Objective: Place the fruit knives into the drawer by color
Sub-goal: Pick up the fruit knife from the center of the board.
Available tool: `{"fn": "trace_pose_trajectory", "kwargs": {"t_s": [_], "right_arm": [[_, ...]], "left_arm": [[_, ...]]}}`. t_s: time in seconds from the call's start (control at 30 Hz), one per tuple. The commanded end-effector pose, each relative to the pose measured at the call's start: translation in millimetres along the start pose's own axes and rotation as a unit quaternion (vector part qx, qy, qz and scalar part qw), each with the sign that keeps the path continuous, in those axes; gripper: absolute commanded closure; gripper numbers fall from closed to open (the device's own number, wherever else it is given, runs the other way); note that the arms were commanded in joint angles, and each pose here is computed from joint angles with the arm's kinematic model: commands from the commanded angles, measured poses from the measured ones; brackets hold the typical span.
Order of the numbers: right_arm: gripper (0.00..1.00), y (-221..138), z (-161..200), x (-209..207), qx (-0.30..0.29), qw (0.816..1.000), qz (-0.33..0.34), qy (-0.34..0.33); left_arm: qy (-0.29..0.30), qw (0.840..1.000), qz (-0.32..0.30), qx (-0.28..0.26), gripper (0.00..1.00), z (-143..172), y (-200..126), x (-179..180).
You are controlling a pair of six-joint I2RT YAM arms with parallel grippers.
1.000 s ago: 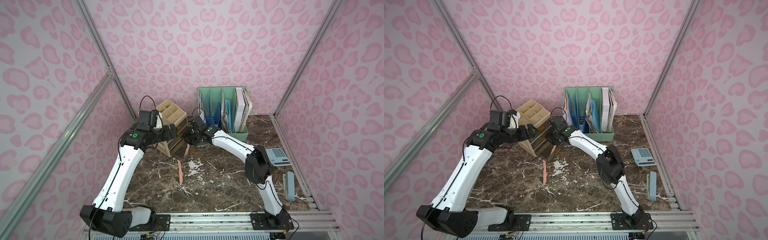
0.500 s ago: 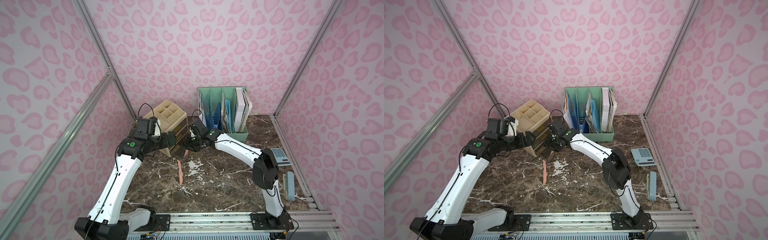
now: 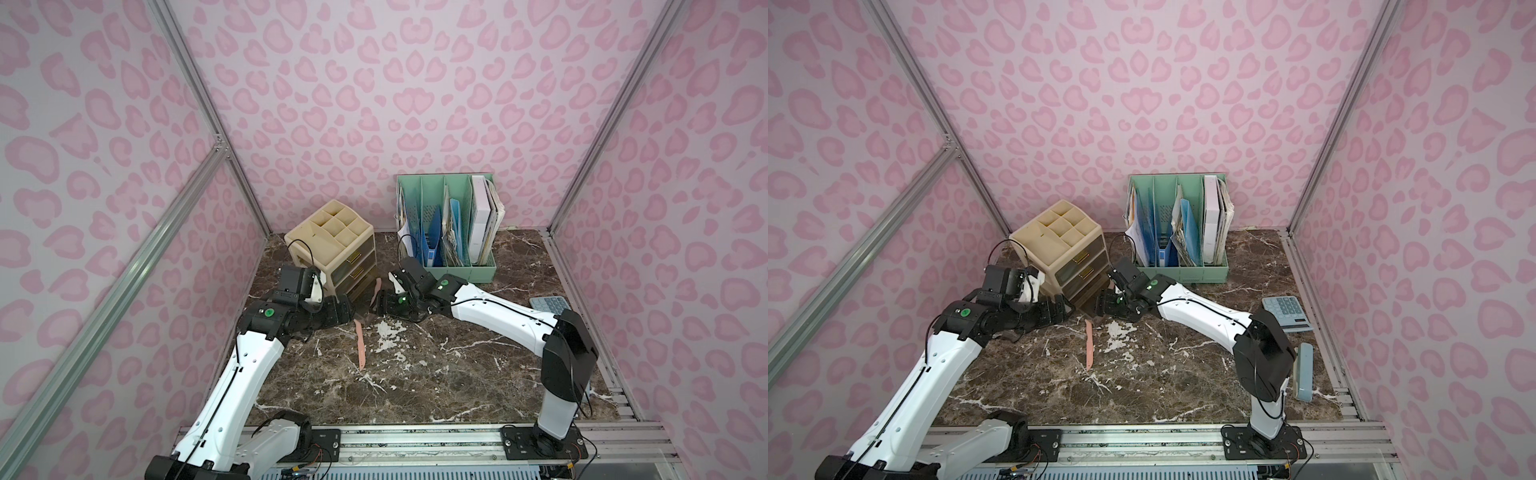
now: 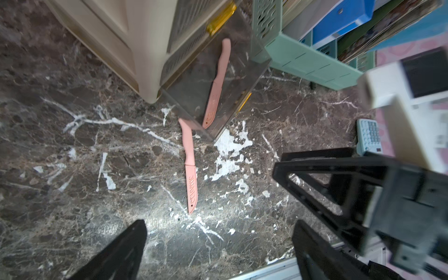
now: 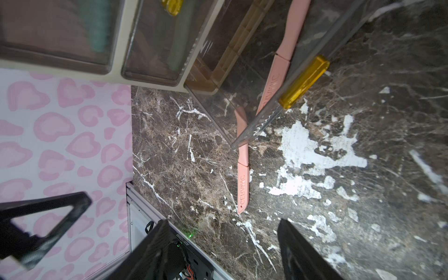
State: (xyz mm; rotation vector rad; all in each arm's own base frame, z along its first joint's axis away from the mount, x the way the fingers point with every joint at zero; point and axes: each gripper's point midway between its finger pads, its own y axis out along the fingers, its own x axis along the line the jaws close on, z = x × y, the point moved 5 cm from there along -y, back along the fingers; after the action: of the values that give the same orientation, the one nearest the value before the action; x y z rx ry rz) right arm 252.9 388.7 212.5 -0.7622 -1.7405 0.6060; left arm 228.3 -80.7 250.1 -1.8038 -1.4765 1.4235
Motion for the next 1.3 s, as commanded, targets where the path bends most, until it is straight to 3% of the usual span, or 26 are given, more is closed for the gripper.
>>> {"fn": "trace_pose_trajectory", "kwargs": {"t_s": [0.0, 0.3, 0.67, 0.73, 1.27], "right_arm": [[0.25, -4, 2, 8, -0.008, 0.999, -0.022, -0.027], [0.25, 38, 28, 7, 0.008, 0.997, 0.011, -0.081], [0.32, 98, 48, 11, 0.024, 0.983, 0.09, -0.159], [0.35, 106, 53, 6, 0.034, 0.981, 0.106, -0.159], [0.42, 134, 94, -26, 0.071, 0.953, 0.2, -0.218]], "left_arm": [[-0.001, 1.0, -0.003, 0.014, 0.06, 11, 8, 7], [-0.012, 1.0, -0.006, 0.015, 0.05, 19, 20, 16], [-0.001, 1.0, -0.015, -0.008, 0.04, 14, -1, 12], [-0.021, 0.999, -0.038, -0.013, 0.04, 14, -6, 17], [-0.023, 0.999, -0.043, -0.02, 0.04, 18, -16, 18]]}}
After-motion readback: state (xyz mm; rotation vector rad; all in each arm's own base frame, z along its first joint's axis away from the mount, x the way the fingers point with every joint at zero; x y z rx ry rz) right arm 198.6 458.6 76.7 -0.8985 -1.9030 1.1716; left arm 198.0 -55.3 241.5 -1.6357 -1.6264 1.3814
